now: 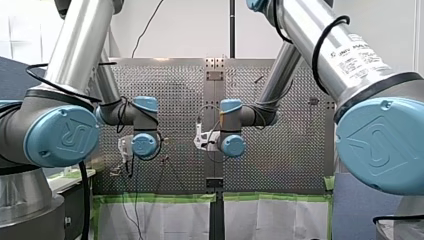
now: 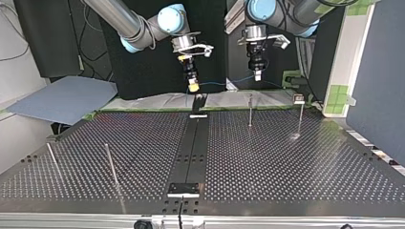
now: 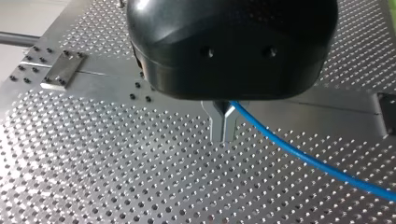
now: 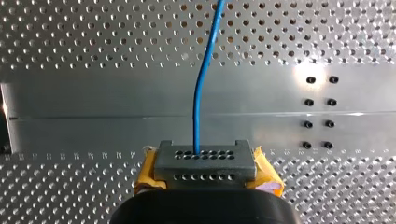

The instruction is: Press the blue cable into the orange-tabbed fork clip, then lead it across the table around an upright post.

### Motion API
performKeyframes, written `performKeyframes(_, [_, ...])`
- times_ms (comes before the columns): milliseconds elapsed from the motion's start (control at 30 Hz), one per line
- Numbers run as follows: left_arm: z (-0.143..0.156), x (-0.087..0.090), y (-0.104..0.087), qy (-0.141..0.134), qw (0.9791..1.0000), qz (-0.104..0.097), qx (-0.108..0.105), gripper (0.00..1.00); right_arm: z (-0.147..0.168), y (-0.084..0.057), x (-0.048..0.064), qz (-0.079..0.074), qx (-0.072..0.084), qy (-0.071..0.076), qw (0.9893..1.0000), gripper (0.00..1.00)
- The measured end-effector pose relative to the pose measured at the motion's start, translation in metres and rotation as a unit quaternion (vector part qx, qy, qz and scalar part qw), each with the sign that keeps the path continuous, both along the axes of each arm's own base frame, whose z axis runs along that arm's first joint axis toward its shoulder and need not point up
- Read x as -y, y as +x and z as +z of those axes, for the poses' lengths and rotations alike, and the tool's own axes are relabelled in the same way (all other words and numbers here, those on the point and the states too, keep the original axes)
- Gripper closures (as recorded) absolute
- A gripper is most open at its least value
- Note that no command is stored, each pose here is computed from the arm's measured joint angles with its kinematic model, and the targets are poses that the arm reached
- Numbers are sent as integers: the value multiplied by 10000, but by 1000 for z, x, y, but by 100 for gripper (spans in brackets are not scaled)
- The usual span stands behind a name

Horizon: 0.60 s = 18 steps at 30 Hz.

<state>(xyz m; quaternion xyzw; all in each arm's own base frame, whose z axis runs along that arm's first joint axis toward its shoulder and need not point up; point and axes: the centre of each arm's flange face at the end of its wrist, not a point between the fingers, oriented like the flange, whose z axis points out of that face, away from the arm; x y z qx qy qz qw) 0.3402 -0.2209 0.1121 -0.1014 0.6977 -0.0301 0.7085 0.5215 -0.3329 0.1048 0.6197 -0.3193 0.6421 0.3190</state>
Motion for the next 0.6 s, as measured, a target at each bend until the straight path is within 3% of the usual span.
performKeyframes(267, [-9, -12, 36, -214, 9994, 129, 231, 98, -32, 5, 2, 9, -73, 48, 10000, 100])
performKeyframes(600, [-35, -23, 48, -246, 9989, 277, 271, 98, -73, 9, 5, 23, -178, 165, 9997, 100])
